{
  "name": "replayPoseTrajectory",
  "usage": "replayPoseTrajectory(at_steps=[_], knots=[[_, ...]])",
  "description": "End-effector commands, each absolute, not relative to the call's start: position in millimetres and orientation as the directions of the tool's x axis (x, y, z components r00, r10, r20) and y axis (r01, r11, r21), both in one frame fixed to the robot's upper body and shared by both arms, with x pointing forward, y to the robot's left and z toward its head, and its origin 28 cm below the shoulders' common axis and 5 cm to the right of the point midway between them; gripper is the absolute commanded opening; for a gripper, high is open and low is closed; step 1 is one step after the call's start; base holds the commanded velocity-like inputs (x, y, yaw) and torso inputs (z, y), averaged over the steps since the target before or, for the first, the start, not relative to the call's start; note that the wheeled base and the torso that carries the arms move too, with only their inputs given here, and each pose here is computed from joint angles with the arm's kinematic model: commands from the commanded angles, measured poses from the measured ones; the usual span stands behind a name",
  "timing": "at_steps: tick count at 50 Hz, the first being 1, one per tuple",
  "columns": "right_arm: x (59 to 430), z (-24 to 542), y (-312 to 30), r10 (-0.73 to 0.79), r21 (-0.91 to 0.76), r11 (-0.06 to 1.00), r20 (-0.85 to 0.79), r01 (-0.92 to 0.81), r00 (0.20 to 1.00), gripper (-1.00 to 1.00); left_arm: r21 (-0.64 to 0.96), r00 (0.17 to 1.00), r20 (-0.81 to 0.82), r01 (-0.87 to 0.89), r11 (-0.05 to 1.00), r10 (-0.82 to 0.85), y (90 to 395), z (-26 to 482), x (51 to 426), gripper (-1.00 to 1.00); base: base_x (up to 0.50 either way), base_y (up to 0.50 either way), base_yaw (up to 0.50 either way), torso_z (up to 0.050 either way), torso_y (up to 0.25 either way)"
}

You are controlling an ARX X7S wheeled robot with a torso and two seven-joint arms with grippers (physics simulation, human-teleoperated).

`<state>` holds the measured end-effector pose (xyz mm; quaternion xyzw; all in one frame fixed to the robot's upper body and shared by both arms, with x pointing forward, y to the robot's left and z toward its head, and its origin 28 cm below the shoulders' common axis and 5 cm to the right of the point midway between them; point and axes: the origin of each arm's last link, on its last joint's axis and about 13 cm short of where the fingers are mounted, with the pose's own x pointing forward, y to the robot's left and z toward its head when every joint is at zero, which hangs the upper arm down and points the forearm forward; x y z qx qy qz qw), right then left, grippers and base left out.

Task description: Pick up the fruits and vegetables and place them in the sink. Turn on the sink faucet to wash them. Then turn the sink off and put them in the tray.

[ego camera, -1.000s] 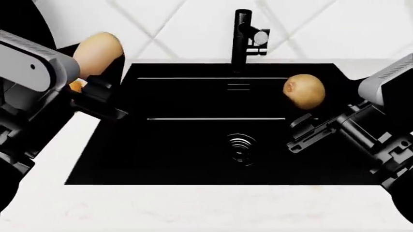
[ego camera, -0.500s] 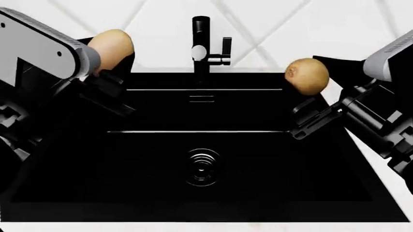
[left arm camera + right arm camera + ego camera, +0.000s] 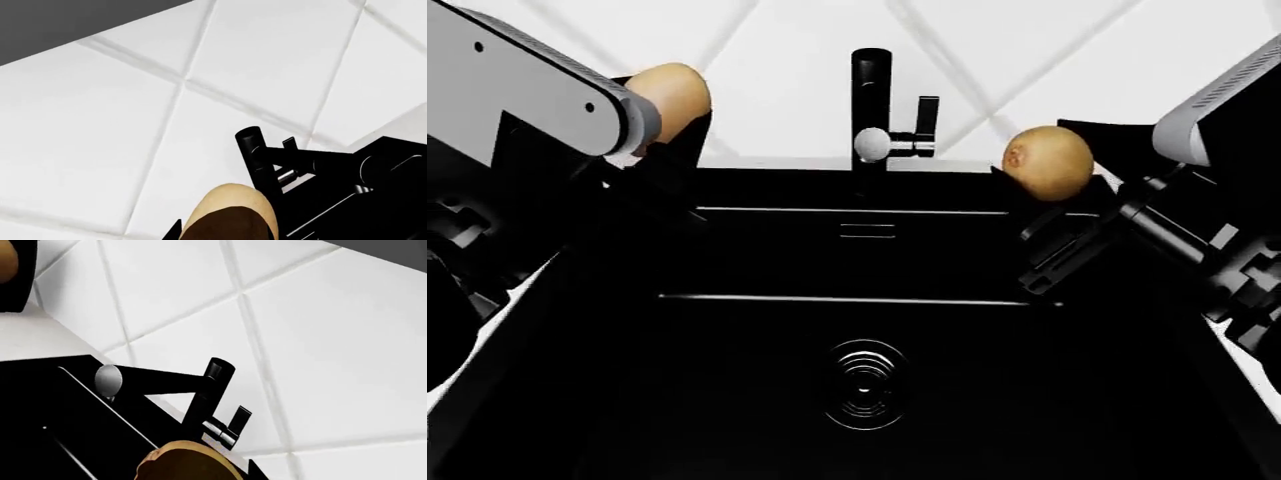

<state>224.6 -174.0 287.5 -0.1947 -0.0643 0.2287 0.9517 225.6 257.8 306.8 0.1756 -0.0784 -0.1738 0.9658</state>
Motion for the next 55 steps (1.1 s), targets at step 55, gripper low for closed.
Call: replayPoseTrajectory(at_steps=[55], knots=[[228,287,-177,0.446,-0.405,0.829,0.063,-0.385,0.893,-1.00,0.388,0.692,-0.420,0.722,0.573,-0.587,221,213,269,-1.00,0.12,0.00,0.00,0.000,0.000]])
